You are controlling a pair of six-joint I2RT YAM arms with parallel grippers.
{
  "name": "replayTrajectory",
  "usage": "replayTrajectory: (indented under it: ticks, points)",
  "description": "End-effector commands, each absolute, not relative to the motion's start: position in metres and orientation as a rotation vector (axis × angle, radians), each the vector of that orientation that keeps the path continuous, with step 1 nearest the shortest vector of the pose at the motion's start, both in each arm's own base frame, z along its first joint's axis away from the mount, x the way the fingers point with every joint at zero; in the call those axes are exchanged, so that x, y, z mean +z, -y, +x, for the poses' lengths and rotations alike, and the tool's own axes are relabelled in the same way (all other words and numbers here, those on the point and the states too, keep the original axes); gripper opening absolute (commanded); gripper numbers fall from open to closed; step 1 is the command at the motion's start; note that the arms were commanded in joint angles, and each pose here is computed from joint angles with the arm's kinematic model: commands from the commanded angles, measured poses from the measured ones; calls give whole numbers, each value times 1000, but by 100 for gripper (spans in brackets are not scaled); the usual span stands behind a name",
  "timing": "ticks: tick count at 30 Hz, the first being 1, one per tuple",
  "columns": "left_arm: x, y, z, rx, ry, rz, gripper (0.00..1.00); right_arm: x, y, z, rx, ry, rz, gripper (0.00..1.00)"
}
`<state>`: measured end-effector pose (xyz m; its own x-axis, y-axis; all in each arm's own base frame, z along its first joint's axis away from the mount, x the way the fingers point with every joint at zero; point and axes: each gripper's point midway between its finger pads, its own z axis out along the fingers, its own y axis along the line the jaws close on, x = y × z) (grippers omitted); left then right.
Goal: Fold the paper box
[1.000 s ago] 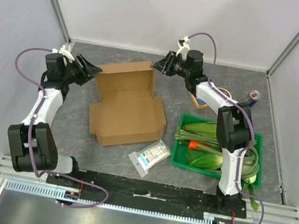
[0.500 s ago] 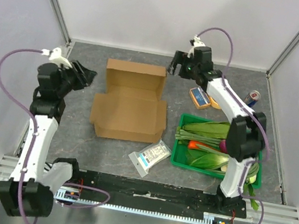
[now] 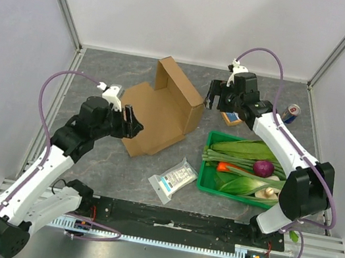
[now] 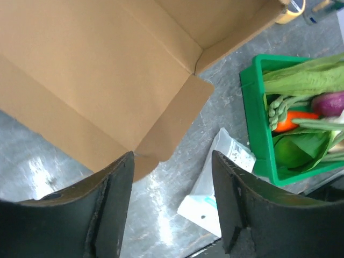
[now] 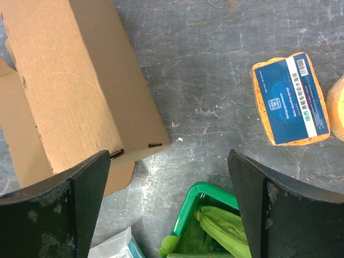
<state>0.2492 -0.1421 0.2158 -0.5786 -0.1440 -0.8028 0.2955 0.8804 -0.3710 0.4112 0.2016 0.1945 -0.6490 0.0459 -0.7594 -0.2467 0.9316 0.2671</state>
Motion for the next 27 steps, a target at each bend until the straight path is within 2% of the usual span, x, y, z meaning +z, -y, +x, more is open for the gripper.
replayTrajectory:
  ticks: [1, 2, 3, 4, 7, 9, 13, 18, 23, 25, 27]
  points:
    - [203, 133, 235, -699, -2177, -383, 71, 224, -208, 409, 506, -2164, -176, 98]
    - [188, 122, 234, -653, -2173, -497, 78, 226, -208, 409, 508, -2159, -179, 98]
    - [184, 116, 233, -656, -2151, -579, 89, 229, -207, 408, 502, -2151, -189, 98]
    - [171, 109, 231, -666, -2134, -701, 91, 231, -206, 407, 499, -2147, -195, 98]
    - [170, 101, 236, -722, -2080, -790, 92, 238, -202, 405, 480, -2127, -217, 98]
    - [155, 109, 236, -790, -2155, -815, 93, 239, -199, 403, 465, -2122, -223, 98]
    - [130, 105, 236, -844, -2237, -918, 92, 231, -199, 400, 457, -2136, -260, 98]
    - [111, 89, 232, -782, -2168, -1081, 91, 224, -202, 389, 481, -2150, -298, 98]
    - [96, 98, 242, -910, -2088, -1129, 87, 217, -206, 386, 492, -2160, -326, 98]
    - [77, 101, 241, -935, -2102, -1194, 82, 219, -209, 385, 510, -2155, -340, 98]
    - [73, 103, 248, -969, -2062, -1199, 74, 222, -210, 384, 518, -2149, -343, 98]
